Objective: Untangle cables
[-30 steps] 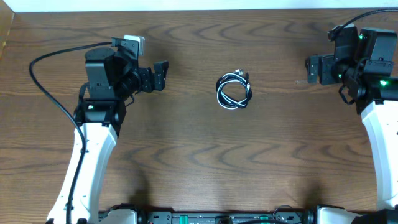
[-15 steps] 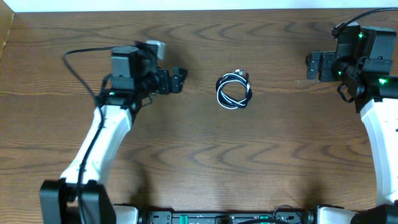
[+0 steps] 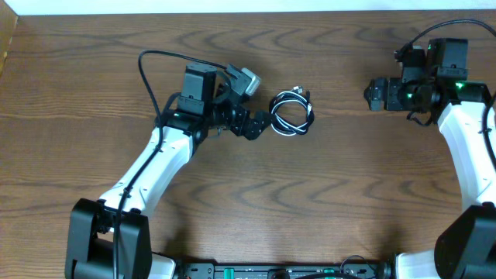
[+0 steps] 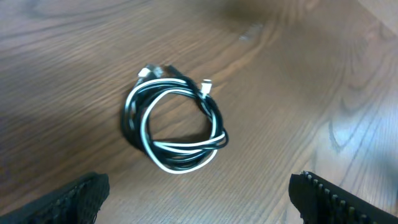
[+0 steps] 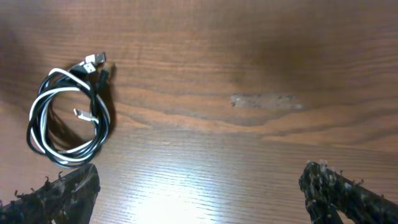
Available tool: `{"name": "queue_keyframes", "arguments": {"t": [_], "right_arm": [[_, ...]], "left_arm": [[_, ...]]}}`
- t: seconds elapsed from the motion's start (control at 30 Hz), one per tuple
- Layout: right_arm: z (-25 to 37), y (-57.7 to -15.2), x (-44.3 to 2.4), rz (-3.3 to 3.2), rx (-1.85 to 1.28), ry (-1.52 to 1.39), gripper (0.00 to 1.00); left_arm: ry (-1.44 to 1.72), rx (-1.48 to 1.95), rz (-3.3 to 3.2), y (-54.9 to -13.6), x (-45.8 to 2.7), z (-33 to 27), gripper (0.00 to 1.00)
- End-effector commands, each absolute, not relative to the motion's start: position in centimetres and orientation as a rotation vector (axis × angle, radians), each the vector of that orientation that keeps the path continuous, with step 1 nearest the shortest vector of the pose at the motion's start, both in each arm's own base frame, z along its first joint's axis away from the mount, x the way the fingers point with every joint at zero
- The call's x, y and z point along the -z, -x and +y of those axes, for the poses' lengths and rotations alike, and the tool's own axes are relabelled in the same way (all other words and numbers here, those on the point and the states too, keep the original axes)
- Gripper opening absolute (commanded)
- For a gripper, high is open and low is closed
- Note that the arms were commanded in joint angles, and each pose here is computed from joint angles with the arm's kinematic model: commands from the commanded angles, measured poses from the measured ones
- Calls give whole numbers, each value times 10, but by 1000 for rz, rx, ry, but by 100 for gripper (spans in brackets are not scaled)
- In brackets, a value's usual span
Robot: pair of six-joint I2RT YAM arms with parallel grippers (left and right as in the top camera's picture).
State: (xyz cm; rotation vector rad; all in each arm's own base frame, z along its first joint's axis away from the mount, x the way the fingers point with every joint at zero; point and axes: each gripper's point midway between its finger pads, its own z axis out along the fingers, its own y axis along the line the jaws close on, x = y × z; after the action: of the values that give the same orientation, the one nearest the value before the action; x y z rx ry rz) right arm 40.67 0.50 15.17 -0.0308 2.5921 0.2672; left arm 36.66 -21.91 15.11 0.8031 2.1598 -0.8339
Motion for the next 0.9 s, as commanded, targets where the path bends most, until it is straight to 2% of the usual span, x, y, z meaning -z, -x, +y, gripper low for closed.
{"name": "queue_keyframes", "arguments": {"t": [0.0, 0.07, 0.4, 0.87], "right_arm": [[10, -409, -159, 2575, -319, 53, 98], [9, -406, -157, 2588, -319, 44, 93], [4, -397, -151, 2638, -298, -29, 91], [9, -390, -147, 2673, -310, -18, 90]], "left_arm": [[-945, 833, 2082, -359, -154, -237, 98], [-969, 815, 2109, -358, -140, -244, 98], [-896, 789, 2250, -369, -85, -254, 98], [-852, 579, 2223, -393, -81, -254, 98]]}}
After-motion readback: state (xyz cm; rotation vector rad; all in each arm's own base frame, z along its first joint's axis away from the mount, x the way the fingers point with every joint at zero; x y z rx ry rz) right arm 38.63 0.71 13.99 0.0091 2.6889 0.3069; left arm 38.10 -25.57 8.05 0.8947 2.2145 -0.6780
